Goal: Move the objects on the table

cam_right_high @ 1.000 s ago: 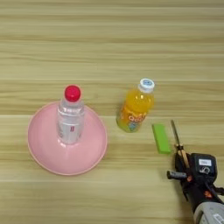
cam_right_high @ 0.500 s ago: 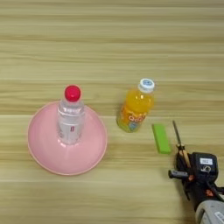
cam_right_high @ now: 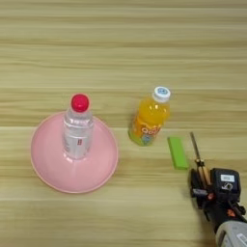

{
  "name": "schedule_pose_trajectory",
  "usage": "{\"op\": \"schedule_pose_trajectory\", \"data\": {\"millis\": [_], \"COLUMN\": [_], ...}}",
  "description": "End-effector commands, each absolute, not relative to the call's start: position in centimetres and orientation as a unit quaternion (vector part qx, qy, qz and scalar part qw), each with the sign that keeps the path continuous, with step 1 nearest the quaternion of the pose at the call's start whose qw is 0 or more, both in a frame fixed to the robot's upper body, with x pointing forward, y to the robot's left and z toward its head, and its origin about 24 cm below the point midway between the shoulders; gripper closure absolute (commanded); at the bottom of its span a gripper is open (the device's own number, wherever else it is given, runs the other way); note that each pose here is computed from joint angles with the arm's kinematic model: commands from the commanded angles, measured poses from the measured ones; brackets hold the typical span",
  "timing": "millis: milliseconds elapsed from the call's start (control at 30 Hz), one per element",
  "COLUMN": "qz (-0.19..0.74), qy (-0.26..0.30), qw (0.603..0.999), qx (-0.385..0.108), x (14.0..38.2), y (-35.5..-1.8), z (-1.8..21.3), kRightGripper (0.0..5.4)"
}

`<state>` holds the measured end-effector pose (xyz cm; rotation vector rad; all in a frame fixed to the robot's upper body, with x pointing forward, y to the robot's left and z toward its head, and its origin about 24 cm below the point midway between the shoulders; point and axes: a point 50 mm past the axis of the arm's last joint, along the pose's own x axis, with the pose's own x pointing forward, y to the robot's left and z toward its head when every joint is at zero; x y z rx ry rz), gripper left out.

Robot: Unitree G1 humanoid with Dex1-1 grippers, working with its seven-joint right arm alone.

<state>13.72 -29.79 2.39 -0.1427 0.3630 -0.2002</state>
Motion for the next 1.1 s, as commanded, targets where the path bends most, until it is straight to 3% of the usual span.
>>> {"op": "schedule_pose_trajectory", "data": {"millis": [33, 900, 1100], "qz": [-0.095, -0.098, -0.102], "qy": [0.147, 0.128, 0.112], "qw": [0.980, 0.981, 0.982], "qx": [-0.098, -0.105, -0.114], "x": [14.4, 14.5, 14.5], "y": [-30.0, -29.8, -29.7], "z": [4.1, 5.0, 5.6], "kRightGripper": [2.72, 0.04, 0.04]}}
